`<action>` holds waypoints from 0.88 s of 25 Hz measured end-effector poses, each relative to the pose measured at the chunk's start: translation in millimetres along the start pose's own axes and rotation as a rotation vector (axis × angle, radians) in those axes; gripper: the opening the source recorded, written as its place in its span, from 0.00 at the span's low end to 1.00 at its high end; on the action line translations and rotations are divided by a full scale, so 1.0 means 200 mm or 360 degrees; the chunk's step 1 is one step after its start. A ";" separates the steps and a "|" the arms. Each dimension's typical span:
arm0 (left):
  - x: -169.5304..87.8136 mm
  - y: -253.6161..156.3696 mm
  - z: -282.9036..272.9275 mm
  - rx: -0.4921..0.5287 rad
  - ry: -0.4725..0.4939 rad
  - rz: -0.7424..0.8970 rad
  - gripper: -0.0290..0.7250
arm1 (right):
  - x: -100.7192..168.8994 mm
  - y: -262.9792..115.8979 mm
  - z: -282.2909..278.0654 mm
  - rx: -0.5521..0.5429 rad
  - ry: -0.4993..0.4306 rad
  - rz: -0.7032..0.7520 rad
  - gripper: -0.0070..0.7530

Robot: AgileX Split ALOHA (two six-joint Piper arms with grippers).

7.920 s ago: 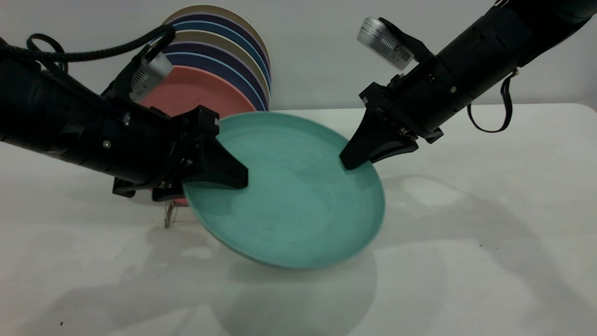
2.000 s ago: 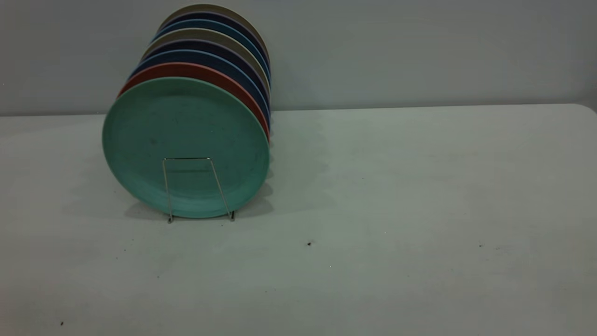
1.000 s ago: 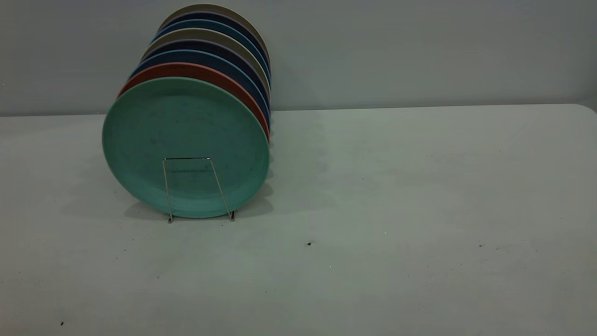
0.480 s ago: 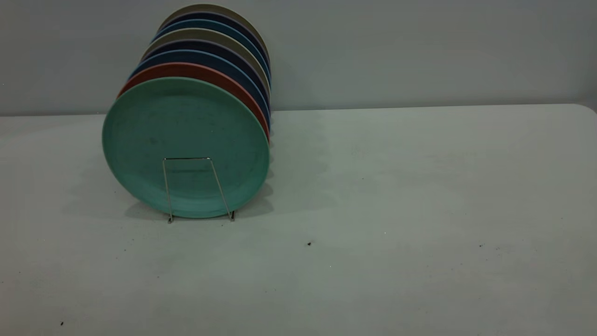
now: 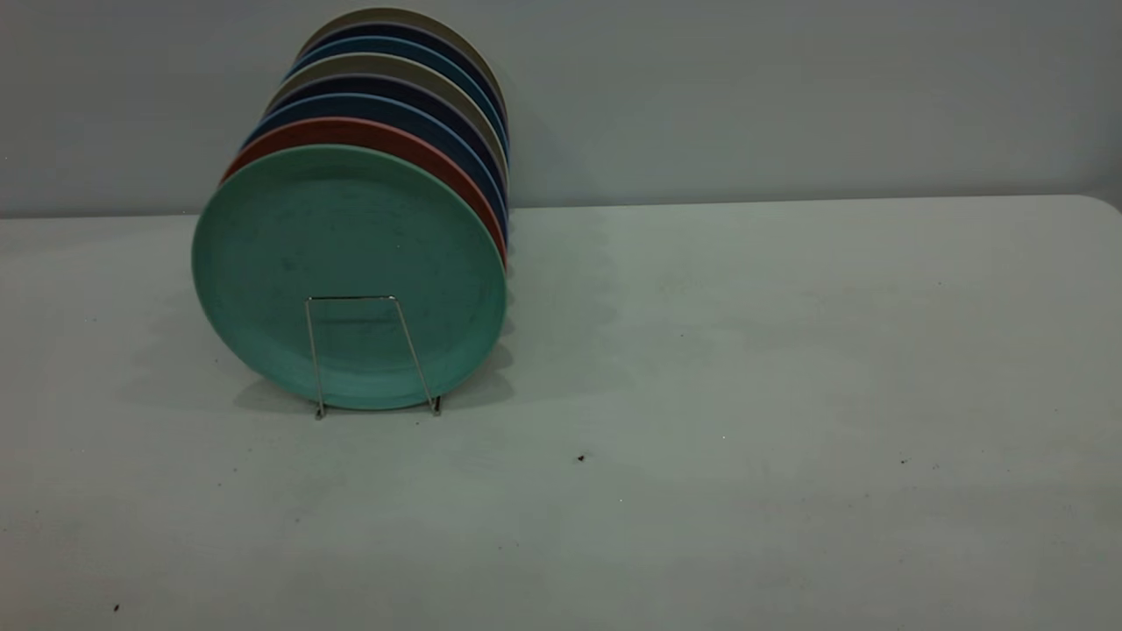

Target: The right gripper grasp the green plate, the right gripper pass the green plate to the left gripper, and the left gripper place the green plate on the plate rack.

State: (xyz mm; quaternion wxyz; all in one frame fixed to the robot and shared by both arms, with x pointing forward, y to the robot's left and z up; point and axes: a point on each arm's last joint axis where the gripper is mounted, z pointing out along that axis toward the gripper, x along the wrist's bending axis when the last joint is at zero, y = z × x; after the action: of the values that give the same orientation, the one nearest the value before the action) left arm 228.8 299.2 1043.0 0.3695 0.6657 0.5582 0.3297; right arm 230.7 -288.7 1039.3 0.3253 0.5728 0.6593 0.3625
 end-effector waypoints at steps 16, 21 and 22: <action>0.00 0.00 0.00 0.0000 -0.0002 0.0001 0.67 | -0.01 0.00 0.00 0.0004 -0.0037 -0.0029 0.70; 0.00 0.00 0.00 0.0000 -0.0002 0.0001 0.67 | -0.03 0.00 0.00 0.0016 -0.0126 -0.0031 0.70; 0.00 0.00 0.00 0.0000 -0.0002 0.0001 0.67 | -0.04 0.00 0.00 0.0016 -0.0137 -0.0009 0.70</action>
State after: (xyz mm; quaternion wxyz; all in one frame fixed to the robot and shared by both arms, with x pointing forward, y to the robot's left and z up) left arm 228.8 299.1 1043.0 0.3697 0.6660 0.5578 0.3295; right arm 231.0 -295.8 1038.7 0.3515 0.5875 0.6482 0.3333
